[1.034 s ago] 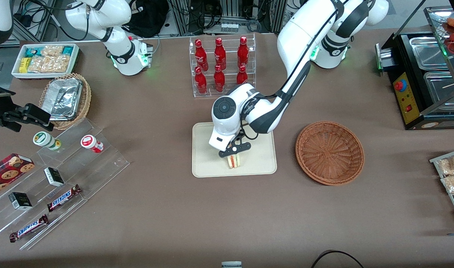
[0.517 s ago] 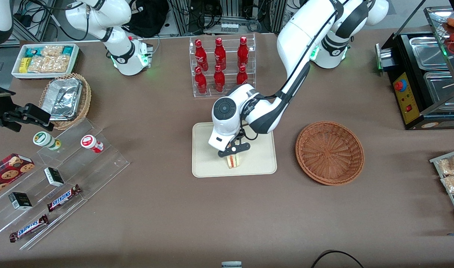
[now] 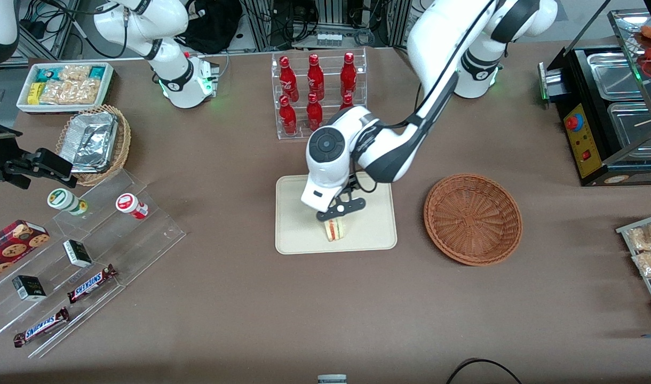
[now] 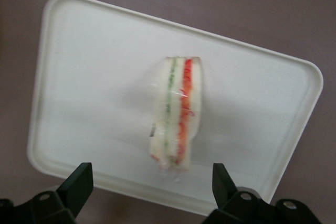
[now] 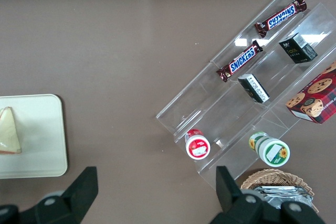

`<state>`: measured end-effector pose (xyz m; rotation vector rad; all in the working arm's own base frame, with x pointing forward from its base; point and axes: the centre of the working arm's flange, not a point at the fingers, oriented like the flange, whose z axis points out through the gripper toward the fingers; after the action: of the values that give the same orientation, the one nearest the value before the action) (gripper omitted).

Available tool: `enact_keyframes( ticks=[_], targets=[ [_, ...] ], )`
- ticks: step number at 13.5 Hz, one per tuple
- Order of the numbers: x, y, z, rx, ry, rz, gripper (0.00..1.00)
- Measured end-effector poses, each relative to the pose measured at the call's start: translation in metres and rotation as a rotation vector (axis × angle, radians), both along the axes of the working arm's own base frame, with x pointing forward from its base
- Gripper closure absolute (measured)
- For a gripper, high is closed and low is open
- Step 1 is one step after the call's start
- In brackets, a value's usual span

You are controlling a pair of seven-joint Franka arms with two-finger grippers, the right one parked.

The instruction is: Place sandwich from basket to tray

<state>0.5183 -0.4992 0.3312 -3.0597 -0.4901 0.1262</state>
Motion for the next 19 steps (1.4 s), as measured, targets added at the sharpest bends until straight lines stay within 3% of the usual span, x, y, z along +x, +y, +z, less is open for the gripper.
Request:
enact_keyframes(
  ticks=[3,6,12,19],
  targets=[
    [0.013,0.040,0.032,0.068,0.042,0.008,0.00],
    [0.039,0.081,0.041,0.103,0.040,0.004,0.00],
    [0.070,0.198,0.058,0.109,0.078,-0.037,0.00],
    [0.071,0.296,0.084,0.092,0.107,-0.087,0.00]
  ],
)
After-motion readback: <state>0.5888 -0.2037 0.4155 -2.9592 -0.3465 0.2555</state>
